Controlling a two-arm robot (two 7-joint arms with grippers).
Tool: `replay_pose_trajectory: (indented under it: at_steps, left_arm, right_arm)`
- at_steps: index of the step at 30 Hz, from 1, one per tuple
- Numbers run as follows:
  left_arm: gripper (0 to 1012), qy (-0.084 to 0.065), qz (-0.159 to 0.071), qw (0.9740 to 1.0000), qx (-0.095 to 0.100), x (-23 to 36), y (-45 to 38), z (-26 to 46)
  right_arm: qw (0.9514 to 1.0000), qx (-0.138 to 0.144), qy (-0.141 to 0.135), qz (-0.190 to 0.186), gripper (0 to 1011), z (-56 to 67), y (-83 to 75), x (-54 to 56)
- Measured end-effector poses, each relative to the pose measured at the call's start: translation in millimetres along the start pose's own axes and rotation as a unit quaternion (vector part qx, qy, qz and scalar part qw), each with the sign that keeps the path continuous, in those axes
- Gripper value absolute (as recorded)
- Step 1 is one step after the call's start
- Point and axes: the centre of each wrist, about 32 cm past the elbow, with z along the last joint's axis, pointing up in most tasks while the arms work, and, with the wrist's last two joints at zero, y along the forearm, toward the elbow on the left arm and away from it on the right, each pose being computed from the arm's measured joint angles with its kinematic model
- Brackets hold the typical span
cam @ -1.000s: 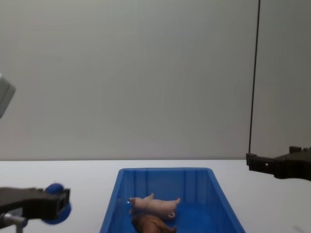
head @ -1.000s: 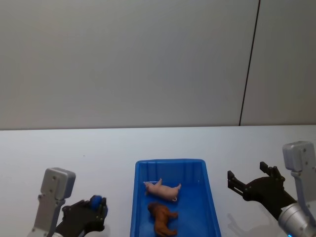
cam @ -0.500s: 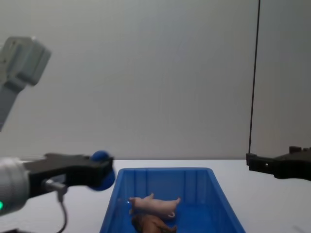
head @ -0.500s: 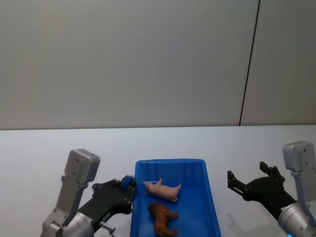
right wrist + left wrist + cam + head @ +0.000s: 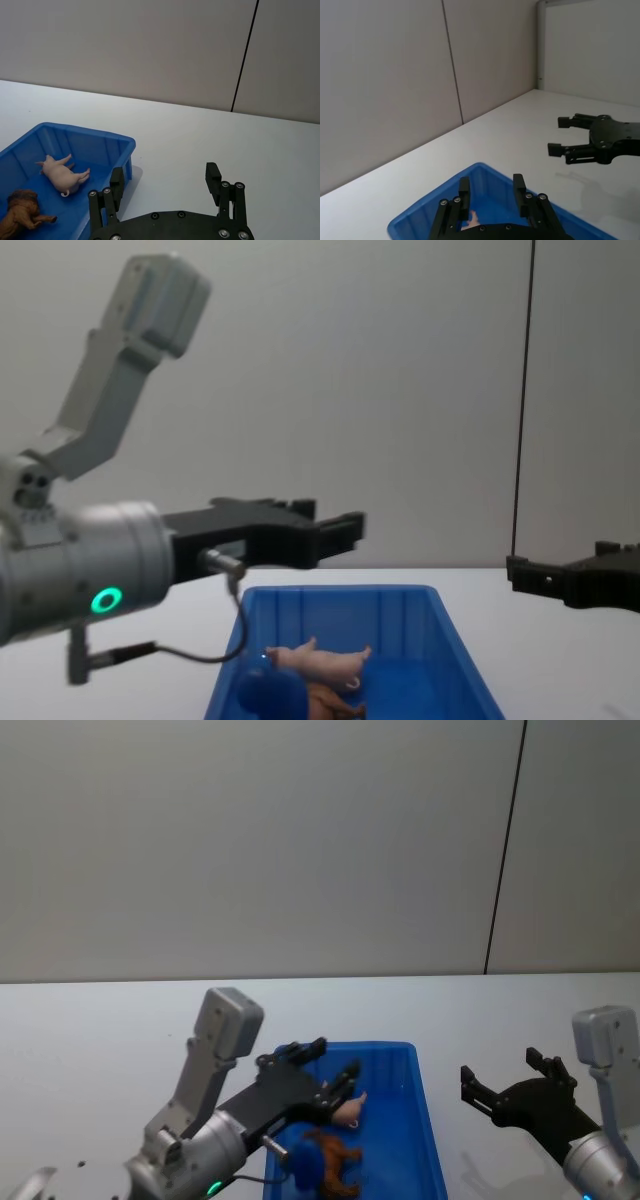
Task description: Pick up the two dolls from the table and place them into the box.
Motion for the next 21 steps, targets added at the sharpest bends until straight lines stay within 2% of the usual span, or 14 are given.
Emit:
replay_pose_trajectory:
  at_steps: [1, 4, 11, 12, 14, 17, 21]
  left_arm:
    - [558, -0.002, -0.008, 1.0000, -0.003, 0.1, -4.0, 1.6]
    - [633, -0.006, -0.021, 0.9997, -0.008, 0.0, -11.0, 4.6]
    - [850, -0.012, -0.042, 0.9989, -0.015, -0.1, -21.6, 9.4]
    - [906, -0.013, -0.045, 0.9987, -0.017, -0.2, -23.2, 10.1]
    - [923, -0.014, -0.048, 0.9986, -0.017, -0.3, -24.7, 10.7]
    - [1001, -0.015, -0.053, 0.9983, -0.019, -0.4, -27.2, 12.0]
    - [1001, -0.017, -0.058, 0.9980, -0.021, -0.4, -29.5, 13.1]
  right_arm:
    - [1.0000, 0.000, 0.000, 0.000, 1001, 0.0, 0.0, 0.0]
    - [1.0000, 0.000, 0.000, 0.000, 1001, 0.0, 0.0, 0.0]
    - [1.0000, 0.000, 0.000, 0.000, 1001, 0.0, 0.0, 0.0]
    - [1.0000, 0.000, 0.000, 0.000, 1001, 0.0, 0.0, 0.0]
    - [1.0000, 0.000, 0.000, 0.000, 1001, 0.0, 0.0, 0.0]
    - [1.0000, 0.000, 0.000, 0.000, 1001, 0.0, 0.0, 0.0]
    - [1.0000, 0.000, 0.000, 0.000, 1001, 0.0, 0.0, 0.0]
